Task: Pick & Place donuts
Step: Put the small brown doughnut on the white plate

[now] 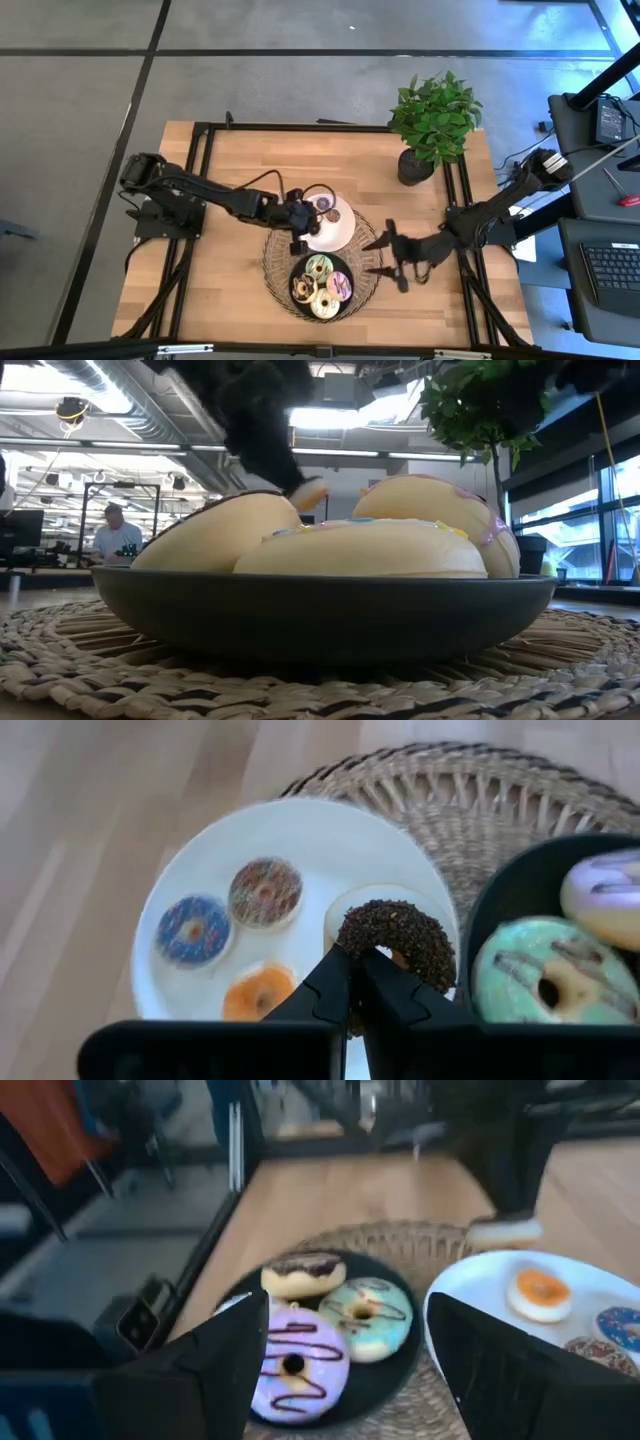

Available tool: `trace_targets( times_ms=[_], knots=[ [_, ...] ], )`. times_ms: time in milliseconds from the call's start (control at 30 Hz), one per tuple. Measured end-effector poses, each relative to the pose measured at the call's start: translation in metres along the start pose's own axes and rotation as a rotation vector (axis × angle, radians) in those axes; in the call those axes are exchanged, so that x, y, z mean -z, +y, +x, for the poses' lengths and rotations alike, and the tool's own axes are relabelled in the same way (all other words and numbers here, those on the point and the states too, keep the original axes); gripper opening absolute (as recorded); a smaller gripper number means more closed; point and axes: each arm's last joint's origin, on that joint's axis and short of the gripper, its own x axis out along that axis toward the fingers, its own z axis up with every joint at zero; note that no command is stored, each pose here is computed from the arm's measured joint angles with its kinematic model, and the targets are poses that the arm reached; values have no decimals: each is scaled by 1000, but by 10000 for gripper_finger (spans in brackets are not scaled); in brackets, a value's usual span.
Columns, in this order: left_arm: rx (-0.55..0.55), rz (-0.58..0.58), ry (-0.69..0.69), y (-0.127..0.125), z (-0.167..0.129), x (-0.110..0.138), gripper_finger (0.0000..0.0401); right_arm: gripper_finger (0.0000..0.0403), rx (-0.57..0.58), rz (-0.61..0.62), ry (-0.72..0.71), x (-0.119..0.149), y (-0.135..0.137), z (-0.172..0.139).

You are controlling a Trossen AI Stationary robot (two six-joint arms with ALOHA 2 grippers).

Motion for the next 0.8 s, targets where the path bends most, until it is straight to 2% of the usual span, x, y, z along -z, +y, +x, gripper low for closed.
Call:
trace_targets(
  times_ms=[167, 400, 533, 800],
  knots=[
    [-9, 84, 112, -4, 23, -10, 8, 273, 38, 49, -100, 20, -19, -10],
    [-86, 104, 242, 0, 52, -23, 9, 273, 75, 87, -114, 21, -27, -10],
    [-41, 89, 264, 0, 67, -25, 14, 273, 74, 90, -117, 21, -27, -10],
    [-60, 115, 307, 1, 83, -16, 16, 273, 72, 88, -116, 21, -27, -10]
  ],
)
